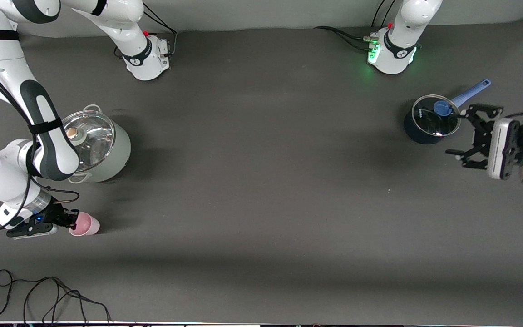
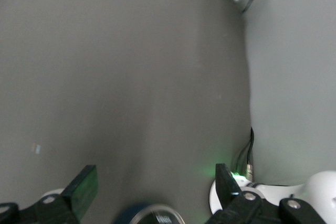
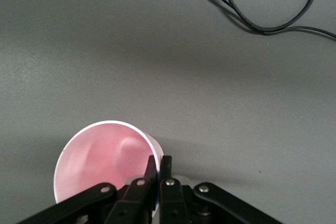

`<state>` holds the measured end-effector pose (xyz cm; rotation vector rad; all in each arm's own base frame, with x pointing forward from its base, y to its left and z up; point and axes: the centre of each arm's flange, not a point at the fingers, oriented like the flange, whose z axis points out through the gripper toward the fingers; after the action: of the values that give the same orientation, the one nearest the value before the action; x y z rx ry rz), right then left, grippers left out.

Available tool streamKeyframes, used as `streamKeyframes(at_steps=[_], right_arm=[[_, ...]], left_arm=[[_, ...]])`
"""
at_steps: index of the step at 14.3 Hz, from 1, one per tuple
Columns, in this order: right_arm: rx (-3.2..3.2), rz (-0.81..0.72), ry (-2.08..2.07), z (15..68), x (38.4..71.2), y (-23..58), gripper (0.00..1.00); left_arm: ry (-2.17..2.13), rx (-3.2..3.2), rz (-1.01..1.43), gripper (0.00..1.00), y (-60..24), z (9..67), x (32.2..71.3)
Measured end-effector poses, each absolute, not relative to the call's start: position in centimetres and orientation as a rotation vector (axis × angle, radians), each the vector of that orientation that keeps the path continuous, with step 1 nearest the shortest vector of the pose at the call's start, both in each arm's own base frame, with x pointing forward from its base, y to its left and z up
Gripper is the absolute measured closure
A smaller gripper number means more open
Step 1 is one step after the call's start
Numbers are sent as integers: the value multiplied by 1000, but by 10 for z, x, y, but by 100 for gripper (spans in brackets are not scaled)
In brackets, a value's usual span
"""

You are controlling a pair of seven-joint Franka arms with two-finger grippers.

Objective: Transfer pink cup from left to right arm
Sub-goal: 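Set the pink cup on the table and open the right gripper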

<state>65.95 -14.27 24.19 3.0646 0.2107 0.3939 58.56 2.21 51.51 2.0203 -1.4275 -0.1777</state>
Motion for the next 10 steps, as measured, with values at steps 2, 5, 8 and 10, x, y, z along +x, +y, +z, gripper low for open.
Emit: streamKeyframes(at_steps=[2,5,8,10], right_arm=[[3064,396,215,240,662,-143,96],[3064,392,228,235,664,-144,96],[3063,394,232,234,666,-144,72],[3065,385,231,234,665,-145,54]], left_arm=[[-1358,2274,-301,0,-5,563,565],[-1133,2625,-435,0,-39,606,537],[-724,2840,-480,0,-29,613,536],[-456,2934,-502,0,-16,612,539]])
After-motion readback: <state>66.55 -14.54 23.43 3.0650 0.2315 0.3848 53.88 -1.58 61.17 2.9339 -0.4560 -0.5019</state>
